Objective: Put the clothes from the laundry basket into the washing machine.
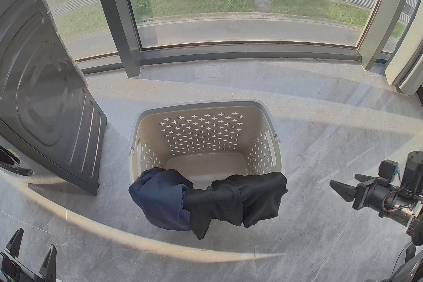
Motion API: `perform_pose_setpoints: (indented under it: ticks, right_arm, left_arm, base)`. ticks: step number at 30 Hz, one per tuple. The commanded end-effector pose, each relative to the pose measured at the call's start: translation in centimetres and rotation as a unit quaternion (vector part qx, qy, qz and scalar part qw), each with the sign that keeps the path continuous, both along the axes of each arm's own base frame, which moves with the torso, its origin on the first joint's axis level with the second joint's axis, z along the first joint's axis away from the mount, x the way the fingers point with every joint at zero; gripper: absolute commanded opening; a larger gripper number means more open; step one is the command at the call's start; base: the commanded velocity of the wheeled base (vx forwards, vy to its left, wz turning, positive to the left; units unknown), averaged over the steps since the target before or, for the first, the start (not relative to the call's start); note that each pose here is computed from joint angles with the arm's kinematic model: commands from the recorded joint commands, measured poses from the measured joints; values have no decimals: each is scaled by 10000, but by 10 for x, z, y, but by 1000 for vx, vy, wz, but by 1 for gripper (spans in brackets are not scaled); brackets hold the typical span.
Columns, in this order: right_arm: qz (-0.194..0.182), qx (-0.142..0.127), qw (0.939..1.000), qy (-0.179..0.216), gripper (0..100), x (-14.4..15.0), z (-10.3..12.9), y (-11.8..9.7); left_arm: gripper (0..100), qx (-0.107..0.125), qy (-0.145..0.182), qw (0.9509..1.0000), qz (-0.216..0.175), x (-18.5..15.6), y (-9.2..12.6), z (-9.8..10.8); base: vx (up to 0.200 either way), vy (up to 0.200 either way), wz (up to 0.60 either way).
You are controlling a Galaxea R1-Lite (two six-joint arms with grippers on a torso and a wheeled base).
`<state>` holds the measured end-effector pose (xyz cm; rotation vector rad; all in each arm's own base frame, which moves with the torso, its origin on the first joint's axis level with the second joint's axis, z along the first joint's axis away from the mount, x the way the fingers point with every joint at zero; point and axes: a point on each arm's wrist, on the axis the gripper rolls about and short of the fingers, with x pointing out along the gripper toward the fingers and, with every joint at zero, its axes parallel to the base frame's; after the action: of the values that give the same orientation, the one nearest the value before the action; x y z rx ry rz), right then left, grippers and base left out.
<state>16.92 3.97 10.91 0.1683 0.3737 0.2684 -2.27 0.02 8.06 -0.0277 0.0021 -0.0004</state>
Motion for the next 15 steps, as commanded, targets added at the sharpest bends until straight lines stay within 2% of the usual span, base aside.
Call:
perform_pose_setpoints:
  ticks: [1, 12, 15]
  right_arm:
    - [629, -207, 9935, 931, 100, 26, -56, 37]
    - [1185, -295, 9880, 949, 100, 32, -83, 73]
    - [1228, -305, 9884, 845, 100, 36, -88, 81]
  left_arm:
    - [100, 0, 12, 10000, 2, 0, 0, -4]
    - [100, -7, 12, 10000, 2, 0, 0, -4]
    - [100, -7, 20, 10000, 2, 0, 0, -5]
  base:
    - [0, 0, 0]
    - [0, 0, 0]
    - [0, 0, 0]
